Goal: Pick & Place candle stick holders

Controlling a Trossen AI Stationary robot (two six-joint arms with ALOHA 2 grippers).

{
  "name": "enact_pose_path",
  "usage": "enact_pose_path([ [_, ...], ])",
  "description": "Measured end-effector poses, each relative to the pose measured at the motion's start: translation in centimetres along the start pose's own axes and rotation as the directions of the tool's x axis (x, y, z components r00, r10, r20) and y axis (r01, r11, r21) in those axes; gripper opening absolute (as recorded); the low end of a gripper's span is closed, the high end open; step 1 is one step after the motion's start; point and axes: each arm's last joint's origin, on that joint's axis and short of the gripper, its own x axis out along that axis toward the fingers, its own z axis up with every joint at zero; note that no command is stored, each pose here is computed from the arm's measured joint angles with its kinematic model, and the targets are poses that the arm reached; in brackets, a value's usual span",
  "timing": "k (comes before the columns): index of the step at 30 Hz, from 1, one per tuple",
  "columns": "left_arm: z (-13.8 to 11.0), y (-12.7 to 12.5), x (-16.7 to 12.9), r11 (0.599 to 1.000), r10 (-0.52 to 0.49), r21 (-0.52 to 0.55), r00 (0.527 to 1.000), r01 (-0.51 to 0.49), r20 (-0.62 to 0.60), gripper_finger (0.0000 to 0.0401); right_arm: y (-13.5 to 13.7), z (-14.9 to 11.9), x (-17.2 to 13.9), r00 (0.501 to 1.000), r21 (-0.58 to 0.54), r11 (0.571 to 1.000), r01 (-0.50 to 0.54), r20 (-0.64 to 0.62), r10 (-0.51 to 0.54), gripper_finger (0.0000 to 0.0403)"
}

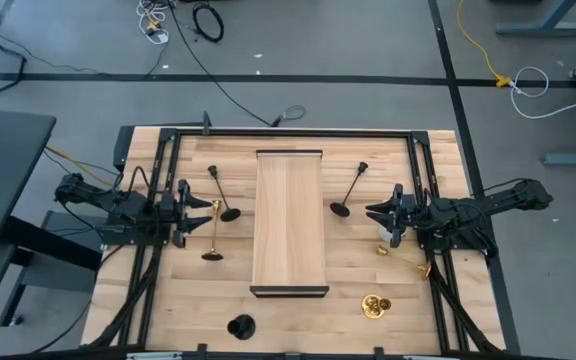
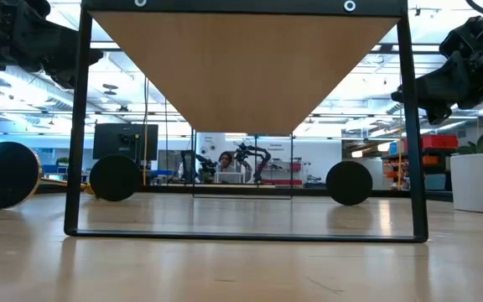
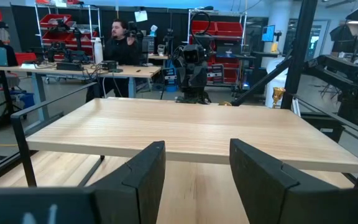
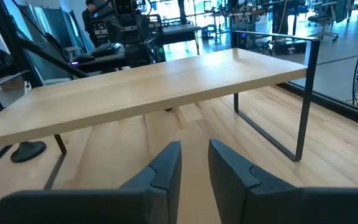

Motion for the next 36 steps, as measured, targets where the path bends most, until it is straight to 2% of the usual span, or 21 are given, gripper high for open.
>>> enact_pose_path([
  [26, 0.1, 0.1, 0.0, 1.0, 0.031, -0.003, 0.999, -0.031, 0.008, 0.0181, 0.0, 0.0, 0.0, 1.0, 0.0, 1.0, 0.0, 0.002, 0.0, 0.0082],
  [31, 0.1, 0.1, 0.0, 0.999, 0.033, -0.004, 0.999, -0.033, 0.008, 0.0181, 0.0, 0.6, 0.0, 0.998, -0.013, 1.0, 0.026, 0.06, -0.025, 0.0082],
  [36, 0.1, 0.1, 0.0, 0.999, 0.034, -0.004, 0.999, -0.034, 0.009, 0.0181, 0.1, 1.6, -0.1, 0.987, 0.038, 0.999, 0.024, 0.155, -0.03, 0.0082],
])
